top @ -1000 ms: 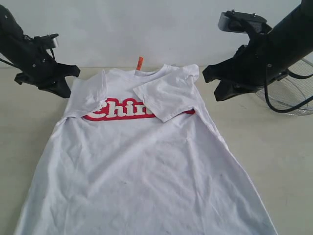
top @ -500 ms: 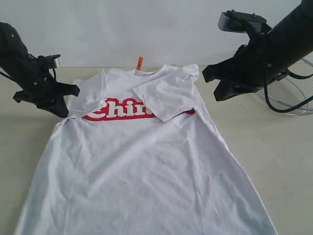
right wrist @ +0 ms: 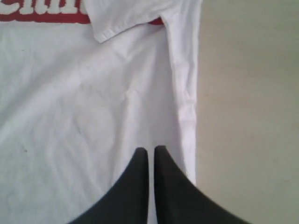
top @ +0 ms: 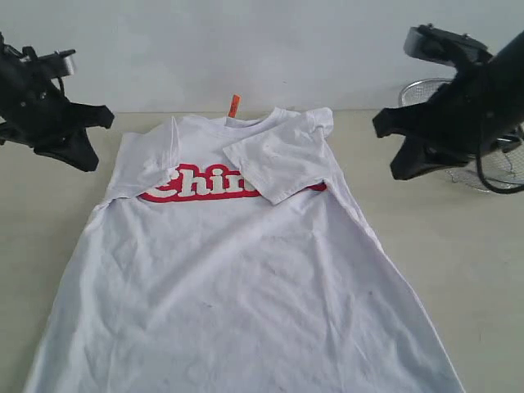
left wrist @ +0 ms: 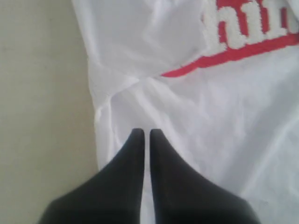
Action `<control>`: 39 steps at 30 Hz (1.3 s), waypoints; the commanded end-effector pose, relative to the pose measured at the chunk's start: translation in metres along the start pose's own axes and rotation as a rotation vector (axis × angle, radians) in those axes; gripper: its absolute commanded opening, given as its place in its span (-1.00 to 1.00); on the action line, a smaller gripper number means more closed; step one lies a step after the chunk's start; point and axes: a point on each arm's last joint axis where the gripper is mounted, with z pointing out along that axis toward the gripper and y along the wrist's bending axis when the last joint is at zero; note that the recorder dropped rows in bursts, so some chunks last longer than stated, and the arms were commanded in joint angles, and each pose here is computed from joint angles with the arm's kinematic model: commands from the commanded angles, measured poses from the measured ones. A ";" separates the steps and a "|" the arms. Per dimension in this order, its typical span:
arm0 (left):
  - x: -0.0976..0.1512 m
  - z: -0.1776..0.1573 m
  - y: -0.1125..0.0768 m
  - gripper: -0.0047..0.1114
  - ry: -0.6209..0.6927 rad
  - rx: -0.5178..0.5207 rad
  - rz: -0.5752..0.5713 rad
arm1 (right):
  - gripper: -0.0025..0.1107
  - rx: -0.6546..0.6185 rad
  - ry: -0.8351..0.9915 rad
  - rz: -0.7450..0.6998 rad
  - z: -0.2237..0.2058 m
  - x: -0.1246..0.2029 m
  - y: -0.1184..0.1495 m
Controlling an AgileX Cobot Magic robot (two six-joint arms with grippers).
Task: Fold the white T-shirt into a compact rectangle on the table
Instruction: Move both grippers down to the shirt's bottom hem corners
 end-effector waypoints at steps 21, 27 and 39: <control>0.185 -0.043 -0.039 -0.84 -0.047 0.137 -0.157 | -0.61 -0.100 0.185 0.094 0.005 0.088 -0.010; 0.212 -0.050 -0.049 -0.64 -0.083 0.226 -0.154 | 0.12 -0.155 0.308 0.127 0.002 0.100 -0.005; 0.247 -0.034 -0.035 0.14 0.055 0.087 -0.230 | 0.11 -0.037 0.477 0.224 0.019 0.151 -0.019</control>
